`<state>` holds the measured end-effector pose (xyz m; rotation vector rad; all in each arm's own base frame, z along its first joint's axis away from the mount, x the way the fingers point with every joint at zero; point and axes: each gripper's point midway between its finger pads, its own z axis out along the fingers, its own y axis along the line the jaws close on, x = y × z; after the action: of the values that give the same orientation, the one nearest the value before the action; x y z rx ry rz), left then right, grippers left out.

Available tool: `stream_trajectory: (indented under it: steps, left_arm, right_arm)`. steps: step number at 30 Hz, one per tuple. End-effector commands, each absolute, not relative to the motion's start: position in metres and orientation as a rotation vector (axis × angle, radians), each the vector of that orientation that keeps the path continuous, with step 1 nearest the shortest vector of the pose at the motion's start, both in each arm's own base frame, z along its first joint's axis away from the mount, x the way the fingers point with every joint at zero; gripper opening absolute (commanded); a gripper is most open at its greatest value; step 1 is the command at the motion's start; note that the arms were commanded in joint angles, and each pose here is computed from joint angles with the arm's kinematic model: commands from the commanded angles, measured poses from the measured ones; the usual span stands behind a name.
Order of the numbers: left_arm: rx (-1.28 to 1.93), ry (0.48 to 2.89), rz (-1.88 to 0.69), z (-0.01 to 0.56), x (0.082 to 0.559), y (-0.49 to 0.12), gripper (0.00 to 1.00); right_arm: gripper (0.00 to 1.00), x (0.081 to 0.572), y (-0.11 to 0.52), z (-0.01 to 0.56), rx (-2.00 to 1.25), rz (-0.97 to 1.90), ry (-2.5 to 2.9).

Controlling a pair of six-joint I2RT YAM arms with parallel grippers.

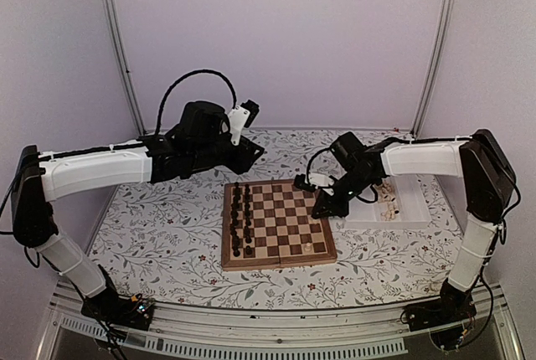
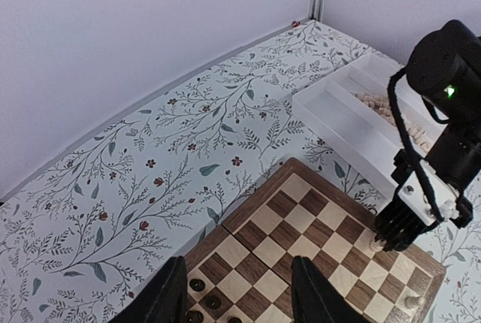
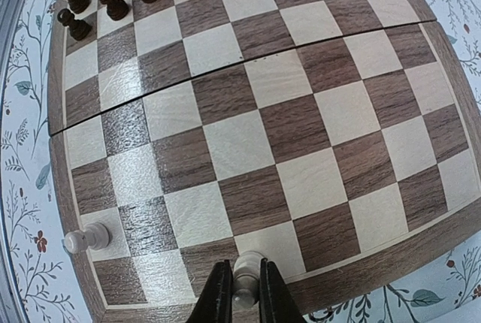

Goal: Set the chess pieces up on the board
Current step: Move the chess piece to the chessboard.

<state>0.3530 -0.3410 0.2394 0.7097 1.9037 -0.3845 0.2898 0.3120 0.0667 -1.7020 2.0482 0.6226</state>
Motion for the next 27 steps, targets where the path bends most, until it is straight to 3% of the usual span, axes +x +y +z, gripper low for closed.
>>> stream_trajectory:
  steps: [1,27]
  left_arm:
    - [0.710,1.884,-0.388,0.246,0.354,-0.346,0.50]
    - [0.724,1.900,-0.379,0.239,0.355,-0.348,0.50]
  right_arm:
    - [0.04,0.277,0.309,0.072,-1.734,0.616,2.033]
    - [0.05,0.257,0.313,0.070,-1.800,0.663,2.005]
